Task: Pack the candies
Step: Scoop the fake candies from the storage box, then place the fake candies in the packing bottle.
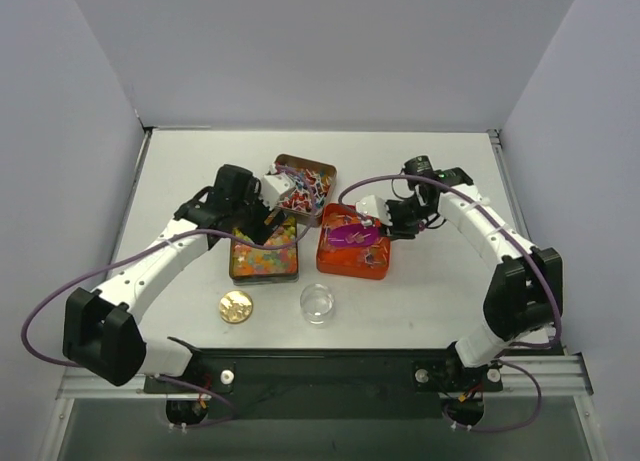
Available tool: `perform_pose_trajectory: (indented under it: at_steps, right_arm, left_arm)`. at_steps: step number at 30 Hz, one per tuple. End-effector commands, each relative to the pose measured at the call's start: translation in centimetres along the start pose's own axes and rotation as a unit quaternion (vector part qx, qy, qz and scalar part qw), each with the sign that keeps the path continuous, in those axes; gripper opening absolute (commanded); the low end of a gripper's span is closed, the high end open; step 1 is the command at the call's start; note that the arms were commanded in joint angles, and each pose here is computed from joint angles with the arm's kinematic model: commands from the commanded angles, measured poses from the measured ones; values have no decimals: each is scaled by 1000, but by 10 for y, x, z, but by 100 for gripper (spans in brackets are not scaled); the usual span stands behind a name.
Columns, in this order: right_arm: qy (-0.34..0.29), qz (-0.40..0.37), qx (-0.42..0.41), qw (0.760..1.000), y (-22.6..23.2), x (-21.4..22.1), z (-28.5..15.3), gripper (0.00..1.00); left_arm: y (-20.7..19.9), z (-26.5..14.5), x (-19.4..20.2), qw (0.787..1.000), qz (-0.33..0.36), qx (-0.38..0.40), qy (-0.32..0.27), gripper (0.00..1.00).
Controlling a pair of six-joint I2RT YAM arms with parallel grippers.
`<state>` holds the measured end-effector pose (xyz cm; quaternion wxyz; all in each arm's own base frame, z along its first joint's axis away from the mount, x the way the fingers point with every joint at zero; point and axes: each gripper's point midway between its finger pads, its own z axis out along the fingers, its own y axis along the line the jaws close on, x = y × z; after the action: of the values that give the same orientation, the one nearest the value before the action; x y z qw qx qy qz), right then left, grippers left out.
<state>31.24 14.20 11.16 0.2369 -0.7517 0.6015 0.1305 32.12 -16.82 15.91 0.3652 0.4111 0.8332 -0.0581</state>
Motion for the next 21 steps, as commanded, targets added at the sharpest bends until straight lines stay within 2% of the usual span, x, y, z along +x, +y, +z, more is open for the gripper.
perform_pose_trajectory:
  at_steps: [1, 3, 4, 5, 6, 10, 11, 14, 21]
  right_arm:
    - [31, -4, -10, 999, 19, -26, -20, 0]
    - [41, -20, -15, 999, 27, -43, -25, 0]
    - [65, -29, -19, 997, 30, -41, -29, 0]
    - [80, -29, -45, 995, 42, -41, -31, 0]
    - [87, -50, -44, 994, 39, -52, -36, 0]
    - [148, -102, -59, 982, 41, -57, -46, 0]
    - [176, -112, -61, 976, 39, -51, -50, 0]
    - [210, -132, -62, 967, 33, -57, -57, 0]
    - [259, -164, -72, 949, 35, -77, -51, 0]
  left_arm:
    - [30, -17, -25, 992, -83, -59, -72, 86]
    - [37, -21, -26, 986, -118, -69, -97, 86]
    - [43, -22, -24, 982, -138, -81, -102, 86]
    - [51, -22, -19, 976, -161, -102, -103, 88]
    - [62, -24, -12, 964, -216, -118, -101, 88]
    - [78, -28, 15, 938, -315, -120, -84, 88]
    - [83, -30, 19, 934, -321, -129, -84, 88]
    - [92, -34, 40, 927, -335, -151, -79, 88]
    - [99, -40, 62, 923, -338, -166, -85, 88]
